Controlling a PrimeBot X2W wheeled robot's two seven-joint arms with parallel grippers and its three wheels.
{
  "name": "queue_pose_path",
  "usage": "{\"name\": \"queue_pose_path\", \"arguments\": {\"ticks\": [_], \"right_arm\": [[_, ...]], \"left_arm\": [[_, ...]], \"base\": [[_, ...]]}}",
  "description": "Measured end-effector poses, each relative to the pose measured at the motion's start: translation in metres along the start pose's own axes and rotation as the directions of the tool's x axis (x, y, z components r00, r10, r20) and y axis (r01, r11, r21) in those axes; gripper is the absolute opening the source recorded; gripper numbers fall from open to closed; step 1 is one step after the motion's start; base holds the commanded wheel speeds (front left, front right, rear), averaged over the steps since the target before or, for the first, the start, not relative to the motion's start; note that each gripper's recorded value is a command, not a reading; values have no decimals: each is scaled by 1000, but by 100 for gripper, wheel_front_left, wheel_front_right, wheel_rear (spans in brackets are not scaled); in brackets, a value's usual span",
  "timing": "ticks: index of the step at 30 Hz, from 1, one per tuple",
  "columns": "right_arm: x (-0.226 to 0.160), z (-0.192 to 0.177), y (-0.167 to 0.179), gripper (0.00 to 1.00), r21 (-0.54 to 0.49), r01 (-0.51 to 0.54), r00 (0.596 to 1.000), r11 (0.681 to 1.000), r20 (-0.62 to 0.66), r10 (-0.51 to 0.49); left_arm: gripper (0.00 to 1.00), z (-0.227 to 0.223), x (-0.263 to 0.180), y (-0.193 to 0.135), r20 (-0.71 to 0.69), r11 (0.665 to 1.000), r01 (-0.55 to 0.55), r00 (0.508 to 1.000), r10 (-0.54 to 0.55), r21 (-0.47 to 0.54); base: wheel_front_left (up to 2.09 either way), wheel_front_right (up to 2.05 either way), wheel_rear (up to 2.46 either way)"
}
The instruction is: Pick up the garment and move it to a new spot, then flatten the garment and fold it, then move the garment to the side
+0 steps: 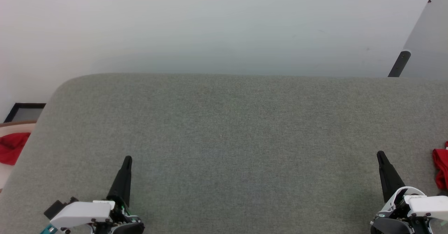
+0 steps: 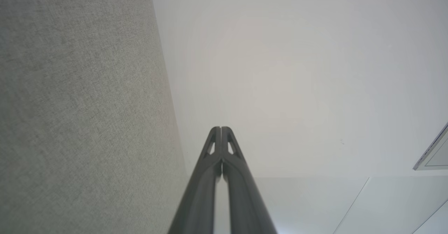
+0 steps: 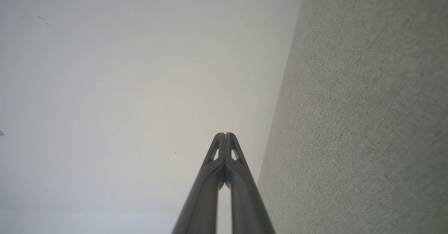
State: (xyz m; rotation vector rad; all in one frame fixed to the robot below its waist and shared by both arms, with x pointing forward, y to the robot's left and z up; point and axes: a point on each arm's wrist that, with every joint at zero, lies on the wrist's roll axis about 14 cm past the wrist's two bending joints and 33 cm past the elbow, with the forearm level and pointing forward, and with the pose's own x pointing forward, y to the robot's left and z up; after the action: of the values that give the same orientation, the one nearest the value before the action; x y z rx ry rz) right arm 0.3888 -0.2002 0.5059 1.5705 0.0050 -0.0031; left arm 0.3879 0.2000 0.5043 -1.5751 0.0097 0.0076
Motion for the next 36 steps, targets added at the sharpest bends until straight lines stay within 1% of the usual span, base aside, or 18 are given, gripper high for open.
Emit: {"name": "queue_pose_path", "arguments": {"ticks": [36], "right_arm": [[0, 0, 0, 0, 0, 0, 1000, 1000, 1, 0]], "left_arm": [[0, 0, 0, 0, 1, 1000, 0, 1000, 0, -1]], "base": [[0, 0, 0]]}}
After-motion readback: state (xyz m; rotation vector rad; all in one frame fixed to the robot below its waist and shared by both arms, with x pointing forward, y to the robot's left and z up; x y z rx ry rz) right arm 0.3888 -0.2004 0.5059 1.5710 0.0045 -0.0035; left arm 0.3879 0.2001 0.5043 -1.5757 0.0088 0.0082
